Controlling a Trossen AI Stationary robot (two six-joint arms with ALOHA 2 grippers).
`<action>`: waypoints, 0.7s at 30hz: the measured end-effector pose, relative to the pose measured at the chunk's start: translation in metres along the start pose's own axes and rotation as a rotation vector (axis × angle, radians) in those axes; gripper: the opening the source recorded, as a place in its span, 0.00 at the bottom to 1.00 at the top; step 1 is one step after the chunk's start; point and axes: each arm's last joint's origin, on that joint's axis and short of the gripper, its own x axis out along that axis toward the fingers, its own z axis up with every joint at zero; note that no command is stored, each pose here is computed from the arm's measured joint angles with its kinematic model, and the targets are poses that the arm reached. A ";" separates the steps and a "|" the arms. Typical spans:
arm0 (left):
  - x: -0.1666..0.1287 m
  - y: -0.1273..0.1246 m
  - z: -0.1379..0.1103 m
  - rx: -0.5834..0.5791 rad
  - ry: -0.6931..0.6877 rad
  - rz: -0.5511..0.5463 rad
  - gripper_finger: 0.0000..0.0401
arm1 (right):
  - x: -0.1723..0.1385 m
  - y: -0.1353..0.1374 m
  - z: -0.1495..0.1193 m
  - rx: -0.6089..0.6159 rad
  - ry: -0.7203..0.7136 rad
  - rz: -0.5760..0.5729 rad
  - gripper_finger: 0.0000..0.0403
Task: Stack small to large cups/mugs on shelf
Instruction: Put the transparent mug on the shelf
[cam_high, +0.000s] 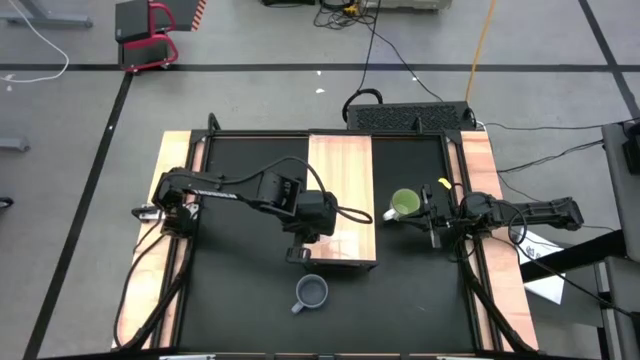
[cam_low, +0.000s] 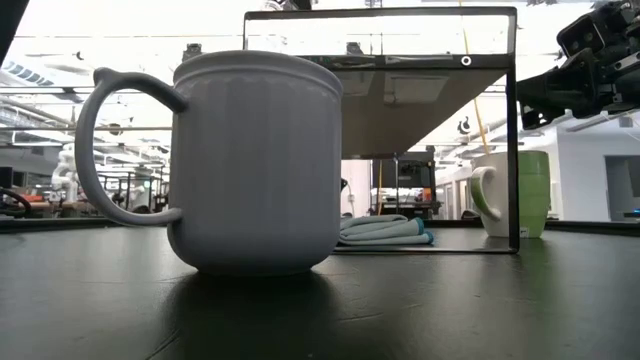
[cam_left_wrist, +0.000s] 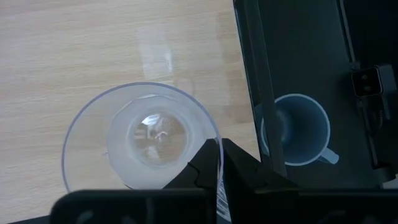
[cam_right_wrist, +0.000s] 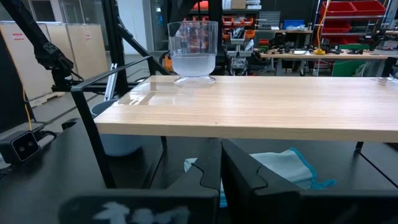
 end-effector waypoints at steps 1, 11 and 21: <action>0.000 0.000 0.000 0.000 0.000 0.000 0.04 | 0.000 0.000 0.000 0.000 0.000 0.000 0.00; 0.001 0.000 0.003 0.006 -0.023 0.002 0.05 | 0.000 0.000 0.000 0.000 0.001 0.000 0.00; 0.002 0.000 0.003 0.006 -0.027 0.003 0.07 | 0.000 0.000 0.000 0.000 0.001 0.000 0.00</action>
